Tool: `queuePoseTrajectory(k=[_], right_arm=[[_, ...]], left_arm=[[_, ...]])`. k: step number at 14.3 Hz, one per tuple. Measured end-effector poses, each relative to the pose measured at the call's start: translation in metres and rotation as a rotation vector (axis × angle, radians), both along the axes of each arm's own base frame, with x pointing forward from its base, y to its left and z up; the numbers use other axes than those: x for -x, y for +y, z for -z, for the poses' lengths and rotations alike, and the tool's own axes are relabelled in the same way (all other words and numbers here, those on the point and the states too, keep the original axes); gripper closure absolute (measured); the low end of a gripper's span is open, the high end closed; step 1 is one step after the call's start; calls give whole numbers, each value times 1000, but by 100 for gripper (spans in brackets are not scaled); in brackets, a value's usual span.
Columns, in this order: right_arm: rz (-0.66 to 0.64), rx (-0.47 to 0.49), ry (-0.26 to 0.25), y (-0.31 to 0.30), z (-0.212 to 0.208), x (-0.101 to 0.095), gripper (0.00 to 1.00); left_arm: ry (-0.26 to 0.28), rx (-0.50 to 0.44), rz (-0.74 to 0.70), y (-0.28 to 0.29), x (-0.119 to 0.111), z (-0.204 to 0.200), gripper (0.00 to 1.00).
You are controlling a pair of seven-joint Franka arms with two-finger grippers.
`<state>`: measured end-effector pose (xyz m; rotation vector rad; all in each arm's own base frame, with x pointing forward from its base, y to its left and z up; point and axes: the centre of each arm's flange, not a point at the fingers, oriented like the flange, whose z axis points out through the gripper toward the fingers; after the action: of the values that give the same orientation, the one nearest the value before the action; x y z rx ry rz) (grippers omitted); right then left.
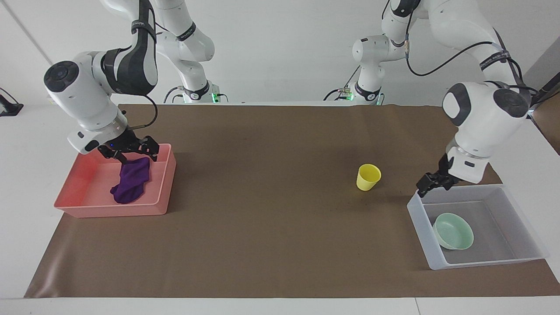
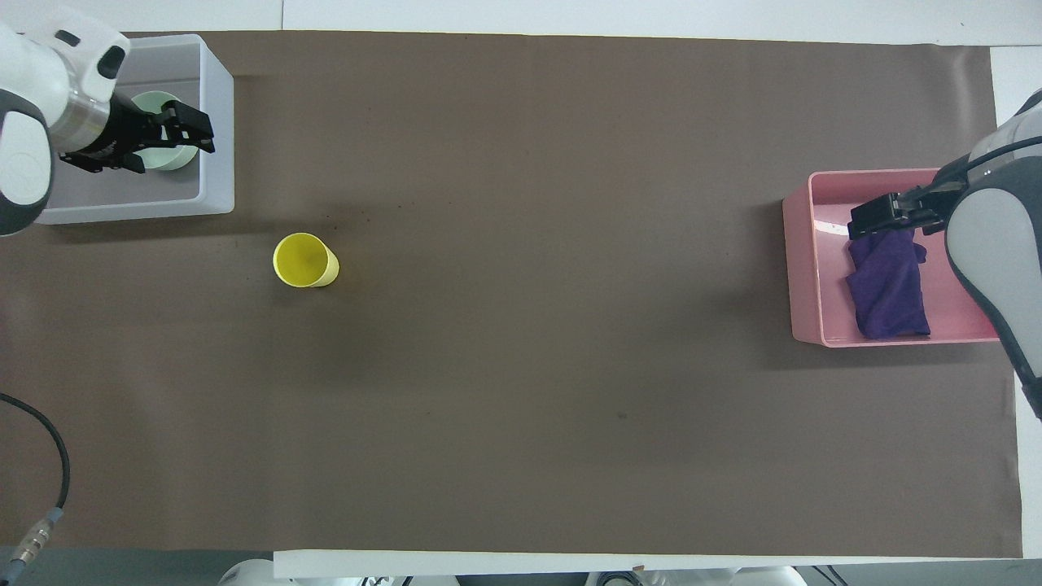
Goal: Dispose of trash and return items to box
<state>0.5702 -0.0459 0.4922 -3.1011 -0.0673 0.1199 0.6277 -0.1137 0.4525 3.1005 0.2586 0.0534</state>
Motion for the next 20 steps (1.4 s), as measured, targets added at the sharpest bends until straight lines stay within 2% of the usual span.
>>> queuePoseTrajectory(k=[3,7,10,11,12,17,18,20], right_arm=[[-17,2,25,14,-38,6,0],[-19,7,82,18,-89,35,0],[-18,15,104,20,-116,61,0],[-15,15,107,18,-120,65,0],[-17,14,110,16,-121,67,0],[-16,7,114,6,-126,70,0],[-18,5,113,3,-126,70,0],[-25,-10,108,2,-126,70,0]], left_arm=[[70,-24,-15,-33,40,38,0],[77,-39,-23,-46,82,70,0],[67,-41,-23,-45,96,76,5],[46,-36,-24,-44,98,79,15],[33,-32,-24,-43,100,82,31],[27,-30,-27,-40,103,88,88],[19,-26,-26,-42,103,85,96],[15,-27,-27,-42,101,78,96]])
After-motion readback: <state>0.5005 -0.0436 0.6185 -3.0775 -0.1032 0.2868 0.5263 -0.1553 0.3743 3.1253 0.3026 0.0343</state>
